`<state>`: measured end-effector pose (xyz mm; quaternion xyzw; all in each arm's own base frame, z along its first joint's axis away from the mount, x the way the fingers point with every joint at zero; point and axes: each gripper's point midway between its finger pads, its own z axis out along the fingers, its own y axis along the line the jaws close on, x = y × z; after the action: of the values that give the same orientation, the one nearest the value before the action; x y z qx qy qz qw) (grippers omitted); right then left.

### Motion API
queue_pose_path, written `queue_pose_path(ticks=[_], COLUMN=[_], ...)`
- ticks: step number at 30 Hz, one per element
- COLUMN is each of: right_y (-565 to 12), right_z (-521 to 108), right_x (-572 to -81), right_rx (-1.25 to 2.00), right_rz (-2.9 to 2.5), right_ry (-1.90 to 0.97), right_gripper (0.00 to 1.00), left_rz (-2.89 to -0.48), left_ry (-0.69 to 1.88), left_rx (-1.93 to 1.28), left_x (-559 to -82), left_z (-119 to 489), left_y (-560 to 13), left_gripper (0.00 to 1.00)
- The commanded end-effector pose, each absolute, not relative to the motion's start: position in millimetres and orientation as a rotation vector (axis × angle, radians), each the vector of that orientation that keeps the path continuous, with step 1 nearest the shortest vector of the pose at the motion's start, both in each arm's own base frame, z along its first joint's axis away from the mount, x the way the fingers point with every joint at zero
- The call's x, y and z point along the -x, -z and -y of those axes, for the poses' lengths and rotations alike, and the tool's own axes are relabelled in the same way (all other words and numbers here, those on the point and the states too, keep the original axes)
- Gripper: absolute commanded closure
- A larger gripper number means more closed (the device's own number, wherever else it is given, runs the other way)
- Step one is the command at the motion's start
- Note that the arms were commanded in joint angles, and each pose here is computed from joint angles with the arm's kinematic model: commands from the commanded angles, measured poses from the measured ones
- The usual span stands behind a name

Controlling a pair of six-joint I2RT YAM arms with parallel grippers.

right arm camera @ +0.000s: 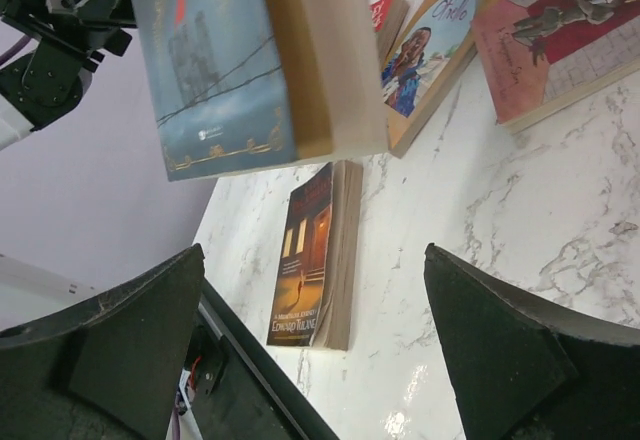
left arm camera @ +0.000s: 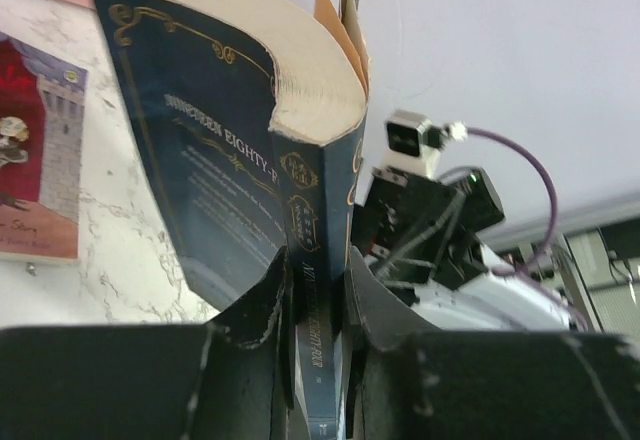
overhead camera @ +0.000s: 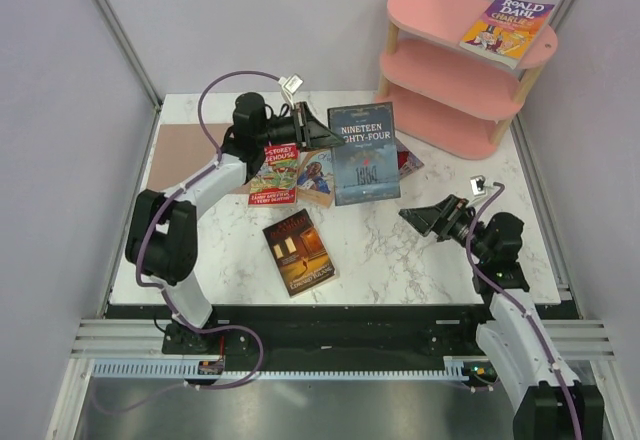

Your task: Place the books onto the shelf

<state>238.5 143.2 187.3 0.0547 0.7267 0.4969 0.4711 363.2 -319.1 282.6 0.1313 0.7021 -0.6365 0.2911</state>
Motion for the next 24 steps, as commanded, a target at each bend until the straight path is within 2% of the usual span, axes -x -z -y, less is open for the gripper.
queue_pose_path(ticks=[1,8,15,24], right_y=[-196,-197,-209,-222], right_z=[-144,-141,-149,-136], right_x=[-249,-273,-261,-249], right_rx=[-0.083,-0.069,-0.024,0.001], right_rz=[-1.750,-1.734,-1.688,-1.706], right_ry=[-1.223,-1.247,-1.334,-1.185], right_gripper=[0.02,0.02,0.02,0.02], left_rz=[-1.720,-1.664,-1.685,-1.775], left_ry=[1.831,1.916,1.949,1.934], left_rx=[-0.690,-0.805,-0.807,-0.772], left_x=[-329,-305,-303,-313], left_z=[323,320,322,322], left_y=[-322,-320,-308,-276], left_gripper=[0.98,0.98,0.98,0.98])
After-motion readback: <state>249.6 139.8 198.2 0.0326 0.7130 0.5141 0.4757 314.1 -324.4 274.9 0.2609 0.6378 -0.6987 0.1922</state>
